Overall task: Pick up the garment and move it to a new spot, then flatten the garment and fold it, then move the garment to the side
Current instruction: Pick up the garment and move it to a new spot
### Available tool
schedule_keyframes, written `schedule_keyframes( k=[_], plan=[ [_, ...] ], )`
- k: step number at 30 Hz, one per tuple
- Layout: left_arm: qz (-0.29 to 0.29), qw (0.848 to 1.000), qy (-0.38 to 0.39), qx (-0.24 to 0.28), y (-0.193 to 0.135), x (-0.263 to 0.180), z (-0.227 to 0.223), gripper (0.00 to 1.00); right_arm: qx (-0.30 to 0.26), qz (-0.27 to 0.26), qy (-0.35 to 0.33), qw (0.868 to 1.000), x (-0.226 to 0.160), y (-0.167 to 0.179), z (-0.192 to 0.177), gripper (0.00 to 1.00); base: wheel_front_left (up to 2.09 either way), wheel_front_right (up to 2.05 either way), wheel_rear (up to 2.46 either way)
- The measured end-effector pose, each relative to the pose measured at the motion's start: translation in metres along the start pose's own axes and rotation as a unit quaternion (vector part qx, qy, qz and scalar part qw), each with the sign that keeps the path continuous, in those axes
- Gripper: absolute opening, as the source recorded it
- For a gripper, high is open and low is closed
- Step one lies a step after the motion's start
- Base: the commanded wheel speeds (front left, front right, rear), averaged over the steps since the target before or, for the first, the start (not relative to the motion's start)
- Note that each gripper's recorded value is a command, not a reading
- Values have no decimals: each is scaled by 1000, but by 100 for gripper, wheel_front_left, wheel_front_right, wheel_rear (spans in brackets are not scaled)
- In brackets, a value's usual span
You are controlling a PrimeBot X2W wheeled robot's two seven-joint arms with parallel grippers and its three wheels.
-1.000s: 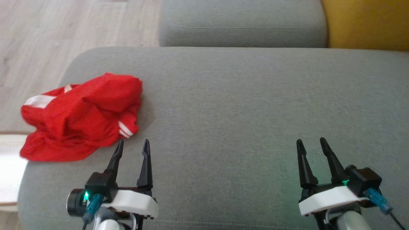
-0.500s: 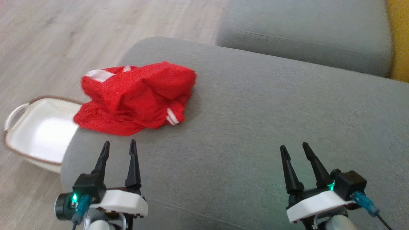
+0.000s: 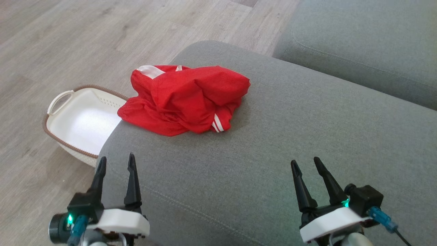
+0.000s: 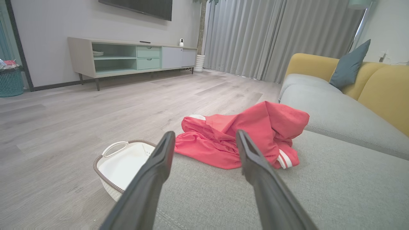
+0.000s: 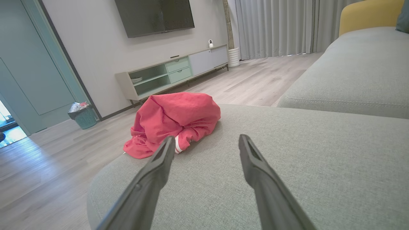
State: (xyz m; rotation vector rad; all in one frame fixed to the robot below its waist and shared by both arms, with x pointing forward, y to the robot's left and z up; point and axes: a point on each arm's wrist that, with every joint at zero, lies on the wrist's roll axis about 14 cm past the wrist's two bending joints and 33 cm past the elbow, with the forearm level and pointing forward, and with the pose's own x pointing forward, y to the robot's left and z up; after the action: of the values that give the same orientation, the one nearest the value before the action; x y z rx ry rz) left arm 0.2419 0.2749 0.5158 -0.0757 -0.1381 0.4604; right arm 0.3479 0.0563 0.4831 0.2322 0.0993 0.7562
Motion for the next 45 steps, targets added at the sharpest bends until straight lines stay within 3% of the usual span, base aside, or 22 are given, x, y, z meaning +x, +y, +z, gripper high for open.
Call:
schedule_keyframes(
  k=[14, 28, 37, 45],
  plan=[
    [-18, 1000, 4, 15, -10, 15, -1, 100, 11, -49, 0, 999, -9, -33, -5, 100, 0, 0, 0],
    [-157, 984, 18, 83, -62, 116, -9, 100, -1, -137, -28, 990, -5, -108, 8, 100, 0, 0, 0],
    [-236, 953, 117, 152, -101, 187, -51, 100, -2, -177, -18, 984, -4, -148, -1, 100, 0, 0, 0],
    [-292, 908, 221, 205, -127, 211, -113, 100, 3, -206, -4, 979, -9, -174, -15, 100, 0, 0, 0]
  ],
)
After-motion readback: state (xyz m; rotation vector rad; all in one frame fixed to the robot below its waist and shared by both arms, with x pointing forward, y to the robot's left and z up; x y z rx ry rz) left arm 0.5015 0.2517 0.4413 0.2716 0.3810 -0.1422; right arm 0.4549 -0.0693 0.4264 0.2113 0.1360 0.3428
